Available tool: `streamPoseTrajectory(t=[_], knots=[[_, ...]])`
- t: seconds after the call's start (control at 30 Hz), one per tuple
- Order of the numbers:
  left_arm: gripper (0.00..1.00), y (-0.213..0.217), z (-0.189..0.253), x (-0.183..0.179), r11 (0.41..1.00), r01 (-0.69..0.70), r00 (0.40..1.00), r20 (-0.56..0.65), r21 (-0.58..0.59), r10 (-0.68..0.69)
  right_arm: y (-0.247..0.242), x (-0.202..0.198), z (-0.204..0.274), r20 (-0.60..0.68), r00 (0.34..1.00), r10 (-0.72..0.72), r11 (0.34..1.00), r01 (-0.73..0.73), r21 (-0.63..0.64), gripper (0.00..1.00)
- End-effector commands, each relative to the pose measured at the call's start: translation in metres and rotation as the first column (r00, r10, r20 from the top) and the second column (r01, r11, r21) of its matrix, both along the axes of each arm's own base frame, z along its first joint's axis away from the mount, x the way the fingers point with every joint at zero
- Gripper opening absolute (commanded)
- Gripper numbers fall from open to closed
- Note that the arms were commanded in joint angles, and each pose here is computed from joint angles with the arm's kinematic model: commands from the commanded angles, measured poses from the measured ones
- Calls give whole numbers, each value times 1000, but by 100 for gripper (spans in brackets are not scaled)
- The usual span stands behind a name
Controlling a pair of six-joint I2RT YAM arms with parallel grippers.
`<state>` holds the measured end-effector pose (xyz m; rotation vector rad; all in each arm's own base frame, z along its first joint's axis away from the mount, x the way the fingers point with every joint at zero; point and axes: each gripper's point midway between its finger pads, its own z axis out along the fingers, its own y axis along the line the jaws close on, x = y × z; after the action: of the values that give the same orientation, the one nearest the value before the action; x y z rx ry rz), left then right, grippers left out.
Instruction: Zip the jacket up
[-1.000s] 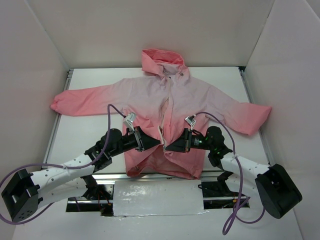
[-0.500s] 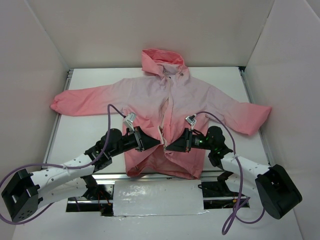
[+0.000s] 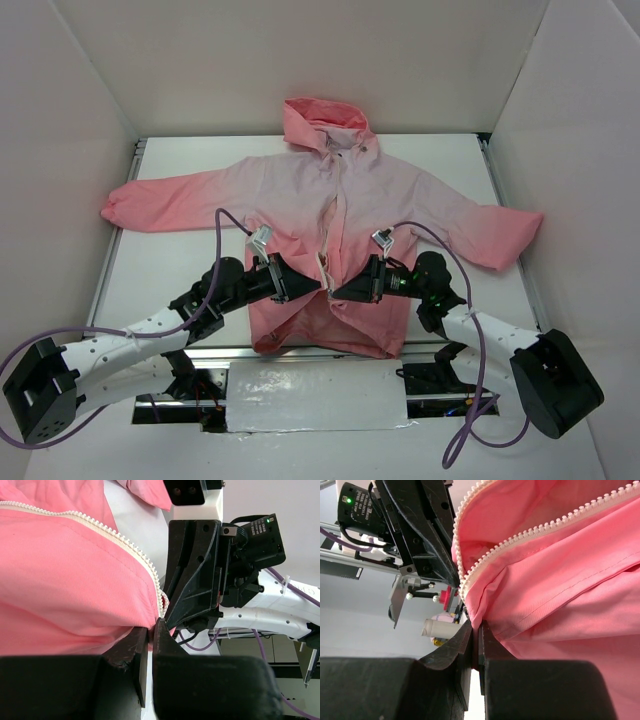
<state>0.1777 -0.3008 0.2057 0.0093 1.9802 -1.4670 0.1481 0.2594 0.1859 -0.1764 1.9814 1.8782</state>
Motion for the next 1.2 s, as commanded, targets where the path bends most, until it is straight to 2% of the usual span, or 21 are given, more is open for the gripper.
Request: streamPoseTrajectory(t=[0.0, 0.33, 0.83, 1.17], knots=[[0, -2, 15, 0, 999, 17, 998, 54, -32, -16, 2, 3, 32, 118, 993, 15, 998, -23, 66, 0], [0, -5, 16, 1, 999, 26, 998, 56, -27, -24, 3, 4, 33, 113, 994, 12, 998, -19, 63, 0], [0, -7, 27, -7, 994, 68, 996, 64, -86, -62, 5, 12, 36, 115, 993, 4, 997, -13, 75, 0], [0, -9, 14, -17, 991, 127, 990, 62, -51, -124, 7, 14, 49, 138, 990, 15, 995, -28, 95, 0]])
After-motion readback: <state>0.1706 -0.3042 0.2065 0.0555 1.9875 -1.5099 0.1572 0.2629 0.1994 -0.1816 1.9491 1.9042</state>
